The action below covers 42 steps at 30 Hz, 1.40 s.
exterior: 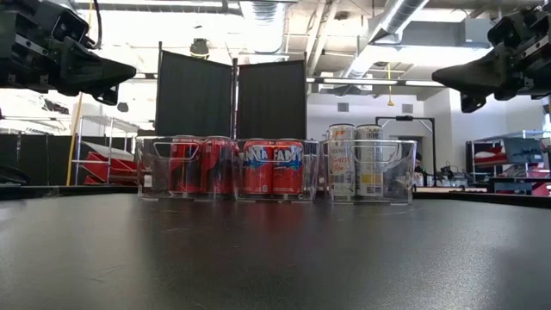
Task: Sort soda cans
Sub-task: Return to Home Position
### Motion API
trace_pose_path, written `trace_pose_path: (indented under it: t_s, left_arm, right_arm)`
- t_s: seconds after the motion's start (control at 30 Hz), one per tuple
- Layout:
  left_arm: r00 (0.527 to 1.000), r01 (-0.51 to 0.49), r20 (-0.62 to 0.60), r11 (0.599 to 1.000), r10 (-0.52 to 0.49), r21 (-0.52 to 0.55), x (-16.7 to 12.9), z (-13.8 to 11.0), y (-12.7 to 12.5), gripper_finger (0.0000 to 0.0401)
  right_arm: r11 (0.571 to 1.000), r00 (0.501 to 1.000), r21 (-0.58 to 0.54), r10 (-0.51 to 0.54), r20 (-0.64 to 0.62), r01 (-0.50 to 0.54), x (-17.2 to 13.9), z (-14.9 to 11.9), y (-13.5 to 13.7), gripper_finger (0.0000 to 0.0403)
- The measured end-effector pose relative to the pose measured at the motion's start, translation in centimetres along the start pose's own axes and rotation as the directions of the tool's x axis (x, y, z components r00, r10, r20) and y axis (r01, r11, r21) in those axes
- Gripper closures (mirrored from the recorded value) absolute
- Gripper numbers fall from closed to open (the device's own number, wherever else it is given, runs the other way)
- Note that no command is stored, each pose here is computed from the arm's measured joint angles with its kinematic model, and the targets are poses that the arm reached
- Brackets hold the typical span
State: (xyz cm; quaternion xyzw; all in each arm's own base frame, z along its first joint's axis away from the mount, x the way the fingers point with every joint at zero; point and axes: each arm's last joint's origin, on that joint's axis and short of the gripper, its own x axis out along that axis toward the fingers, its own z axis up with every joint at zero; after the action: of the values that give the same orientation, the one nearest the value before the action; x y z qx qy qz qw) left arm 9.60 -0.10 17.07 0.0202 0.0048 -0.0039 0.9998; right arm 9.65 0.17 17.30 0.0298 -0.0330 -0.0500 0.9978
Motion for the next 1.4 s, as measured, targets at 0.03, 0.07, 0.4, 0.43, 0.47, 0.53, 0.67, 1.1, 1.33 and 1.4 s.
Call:
trace_pose_path:
  t_s: [0.03, 0.07, 0.4, 0.43, 0.47, 0.53, 0.67, 1.1, 1.33, 1.4]
  left_arm:
    - [1.000, 0.000, 0.000, 1.000, 0.000, 0.000, 0.00, 0.00, 0.00, 0.0401]
    - [1.000, -0.001, 0.000, 1.000, 0.001, 0.000, 0.00, 0.00, 0.00, 0.0401]
    - [1.000, -0.006, 0.001, 0.999, 0.006, -0.036, 0.00, 0.00, 0.02, 0.0401]
    - [1.000, -0.006, 0.001, 0.999, 0.006, -0.039, 0.00, 0.00, 0.02, 0.0401]
    - [1.000, -0.006, 0.001, 0.999, 0.006, -0.045, 0.00, 0.00, 0.02, 0.0401]
    - [1.000, -0.006, 0.001, 0.999, 0.006, -0.050, 0.00, 0.00, 0.02, 0.0401]
    - [1.000, -0.007, 0.002, 0.999, 0.007, -0.052, 0.00, 0.01, 0.02, 0.0401]
    - [1.000, -0.009, 0.002, 0.999, 0.009, -0.052, 0.00, 0.01, 0.03, 0.0401]
    - [1.000, -0.009, 0.002, 0.999, 0.009, -0.052, 0.00, 0.01, 0.03, 0.0401]
    - [1.000, -0.009, 0.002, 0.999, 0.009, -0.052, 0.00, 0.01, 0.03, 0.0401]
  right_arm:
    - [1.000, 1.000, 0.000, 0.000, -0.002, 0.000, 0.01, -0.02, 0.00, 0.0403]
    - [1.000, 1.000, -0.001, 0.000, -0.005, 0.000, 0.01, -0.04, 0.00, 0.0403]
    - [1.000, 1.000, -0.001, 0.003, -0.012, -0.003, 0.01, -0.10, 0.03, 0.0381]
    - [1.000, 1.000, -0.001, 0.004, -0.012, -0.004, 0.01, -0.10, 0.03, 0.0378]
    - [1.000, 1.000, -0.001, 0.004, -0.012, -0.004, 0.01, -0.11, 0.03, 0.0376]
    - [1.000, 1.000, -0.001, 0.004, -0.013, -0.004, 0.01, -0.11, 0.03, 0.0373]
    - [1.000, 1.000, -0.001, 0.004, -0.013, -0.004, 0.01, -0.11, 0.03, 0.0373]
    - [1.000, 1.000, -0.001, 0.004, -0.014, -0.004, 0.01, -0.12, 0.03, 0.0372]
    - [1.000, 1.000, -0.001, 0.004, -0.014, -0.004, 0.01, -0.12, 0.03, 0.0372]
    - [1.000, 1.000, -0.001, 0.004, -0.014, -0.004, 0.01, -0.12, 0.03, 0.0372]
